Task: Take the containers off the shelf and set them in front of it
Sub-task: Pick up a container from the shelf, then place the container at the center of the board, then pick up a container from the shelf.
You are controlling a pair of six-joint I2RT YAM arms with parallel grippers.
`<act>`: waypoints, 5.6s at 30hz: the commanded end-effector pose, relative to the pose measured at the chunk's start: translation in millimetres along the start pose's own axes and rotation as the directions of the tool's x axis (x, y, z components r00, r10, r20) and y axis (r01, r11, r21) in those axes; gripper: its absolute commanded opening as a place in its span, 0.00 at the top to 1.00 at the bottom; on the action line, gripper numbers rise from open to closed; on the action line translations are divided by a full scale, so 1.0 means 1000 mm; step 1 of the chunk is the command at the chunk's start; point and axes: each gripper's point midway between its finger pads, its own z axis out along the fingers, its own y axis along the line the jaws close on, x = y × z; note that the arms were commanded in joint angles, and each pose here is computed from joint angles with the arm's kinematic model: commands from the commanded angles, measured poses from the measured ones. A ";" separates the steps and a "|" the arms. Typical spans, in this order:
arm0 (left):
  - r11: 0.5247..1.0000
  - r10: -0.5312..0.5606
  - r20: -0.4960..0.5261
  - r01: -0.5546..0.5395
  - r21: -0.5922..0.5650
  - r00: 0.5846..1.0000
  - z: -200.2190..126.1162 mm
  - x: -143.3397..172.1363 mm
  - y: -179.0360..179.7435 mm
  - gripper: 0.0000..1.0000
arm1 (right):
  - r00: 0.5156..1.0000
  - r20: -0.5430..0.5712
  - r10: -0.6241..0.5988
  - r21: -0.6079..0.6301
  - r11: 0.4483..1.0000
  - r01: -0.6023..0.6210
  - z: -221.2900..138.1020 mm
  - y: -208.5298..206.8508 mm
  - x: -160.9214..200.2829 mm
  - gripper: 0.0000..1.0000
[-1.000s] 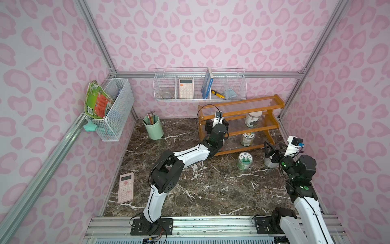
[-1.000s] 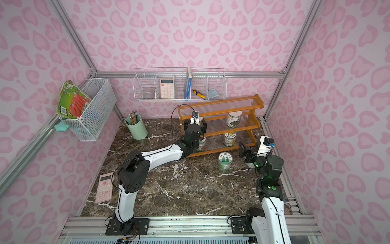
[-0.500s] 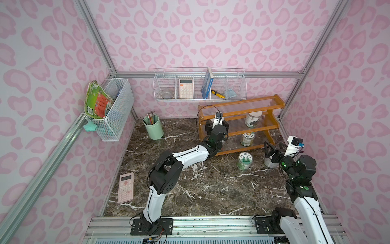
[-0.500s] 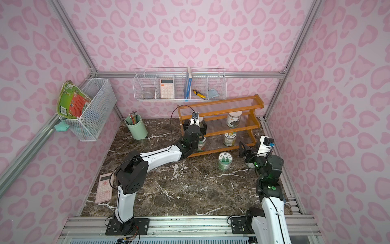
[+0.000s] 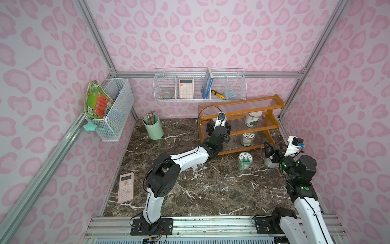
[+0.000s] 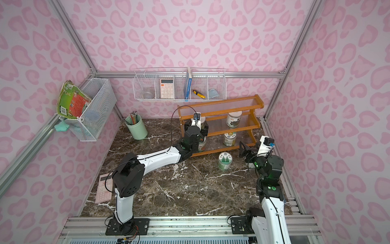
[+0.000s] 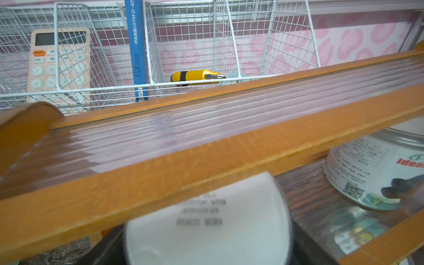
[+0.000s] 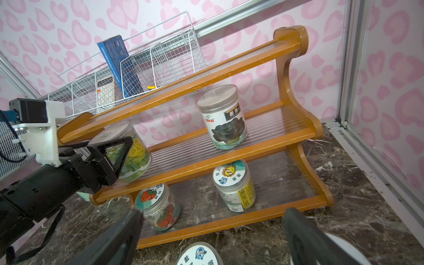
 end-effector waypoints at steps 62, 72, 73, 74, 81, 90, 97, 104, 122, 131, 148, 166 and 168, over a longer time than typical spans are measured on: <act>0.962 0.006 -0.154 0.037 0.272 0.988 -0.177 0.118 -0.026 0.38 | 1.000 0.026 -0.010 -0.053 0.999 0.012 -0.013 0.015 0.005 0.01; 0.960 0.023 -0.169 0.025 0.278 0.985 -0.174 0.156 -0.022 0.37 | 0.999 0.024 -0.036 -0.060 0.997 0.037 -0.009 0.019 0.005 0.01; 0.962 0.022 -0.167 0.025 0.273 0.986 -0.172 0.158 -0.021 0.37 | 0.999 0.024 -0.037 -0.061 0.997 0.038 -0.008 0.019 0.006 0.01; 0.962 0.022 -0.167 0.025 0.273 0.986 -0.170 0.160 -0.021 0.37 | 0.999 0.024 -0.038 -0.064 0.997 0.040 -0.008 0.020 0.006 0.01; 0.968 0.025 -0.173 0.020 0.251 0.985 -0.166 0.172 -0.016 0.36 | 0.999 0.019 -0.049 -0.059 0.997 0.050 -0.008 0.019 0.010 0.01; 0.978 0.031 -0.180 0.007 0.207 0.983 -0.167 0.181 -0.005 0.16 | 0.999 0.013 -0.043 -0.067 0.997 0.043 -0.006 0.021 0.012 0.01; 0.981 0.038 -0.179 -0.002 0.195 0.983 -0.167 0.182 -0.001 0.06 | 0.999 0.004 -0.037 -0.075 0.996 0.037 -0.005 0.023 0.016 0.01; 0.984 0.032 -0.177 0.000 0.178 0.984 -0.169 0.182 0.003 0.01 | 0.999 -0.006 -0.036 -0.083 0.996 0.036 -0.003 0.025 0.019 0.01; 0.974 0.031 -0.088 -0.011 0.226 0.996 -0.171 0.087 0.010 0.00 | 0.991 -0.020 -0.129 -0.100 0.987 0.126 0.034 0.023 0.011 0.01; 0.947 -0.069 -0.231 0.136 0.292 0.970 -0.160 0.087 0.047 0.01 | 0.966 -0.005 -0.257 -0.127 0.959 0.255 0.077 0.024 -0.019 0.01; 0.912 -0.181 -0.315 0.279 0.300 0.932 -0.135 0.098 0.084 0.01 | 0.921 -0.016 -0.390 -0.168 0.909 0.382 0.149 -0.003 -0.023 0.01; 0.899 -0.202 -0.347 0.314 0.305 0.916 -0.133 0.107 0.085 0.01 | 0.912 0.038 -0.408 -0.178 0.895 0.408 0.183 -0.011 -0.018 0.01; 0.899 -0.204 -0.346 0.315 0.304 0.916 -0.133 0.107 0.086 0.00 | 0.911 0.039 -0.412 -0.178 0.894 0.412 0.187 -0.012 -0.019 0.01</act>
